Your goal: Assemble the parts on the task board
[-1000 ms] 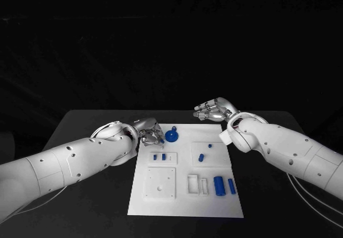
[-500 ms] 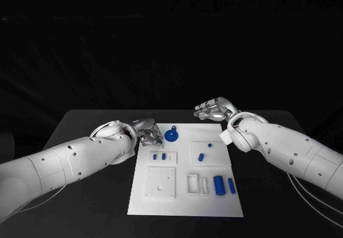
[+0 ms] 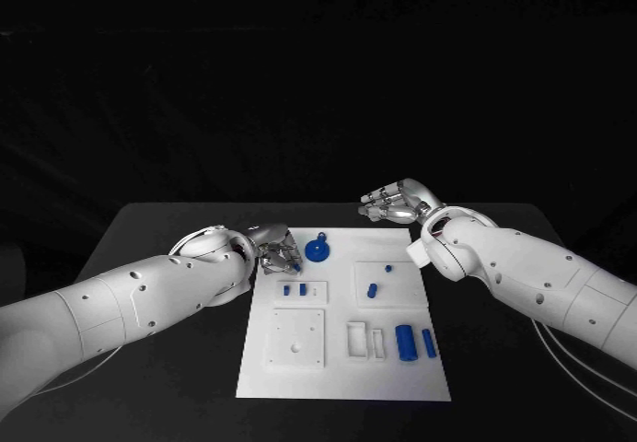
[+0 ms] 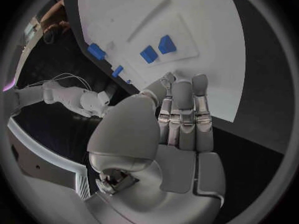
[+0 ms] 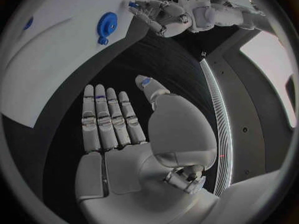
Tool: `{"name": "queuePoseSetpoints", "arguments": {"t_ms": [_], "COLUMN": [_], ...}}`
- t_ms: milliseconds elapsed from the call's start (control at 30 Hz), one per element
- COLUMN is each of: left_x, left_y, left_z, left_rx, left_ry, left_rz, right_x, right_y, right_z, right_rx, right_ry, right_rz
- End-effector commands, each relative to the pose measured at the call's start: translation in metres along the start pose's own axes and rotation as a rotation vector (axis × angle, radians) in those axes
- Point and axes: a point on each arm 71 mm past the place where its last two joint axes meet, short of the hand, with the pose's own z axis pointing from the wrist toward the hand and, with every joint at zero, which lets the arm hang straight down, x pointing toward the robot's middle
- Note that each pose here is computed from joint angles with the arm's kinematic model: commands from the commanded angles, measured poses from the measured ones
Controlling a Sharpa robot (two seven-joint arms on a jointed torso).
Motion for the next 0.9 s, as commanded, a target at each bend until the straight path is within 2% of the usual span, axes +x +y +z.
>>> {"name": "queuePoseSetpoints", "arguments": {"t_ms": [33,567,900], "left_x": [0.0037,0.0072,0.0138], "left_y": [-0.0014,-0.0019,-0.0042], "left_z": [0.0003,0.0021,0.0043], "left_rx": [-0.001,-0.017,-0.013], "left_ry": [0.035,0.040,0.049], "left_rz": [0.004,-0.002,0.011], "right_x": [0.001,0.002,0.002], "right_y": [0.001,0.002,0.002], "right_z": [0.000,0.000,0.000], "right_rx": [-0.012,-0.013,-0.013], "right_ry": [0.013,0.014,0.014], "right_rz": [0.000,0.001,0.000]}}
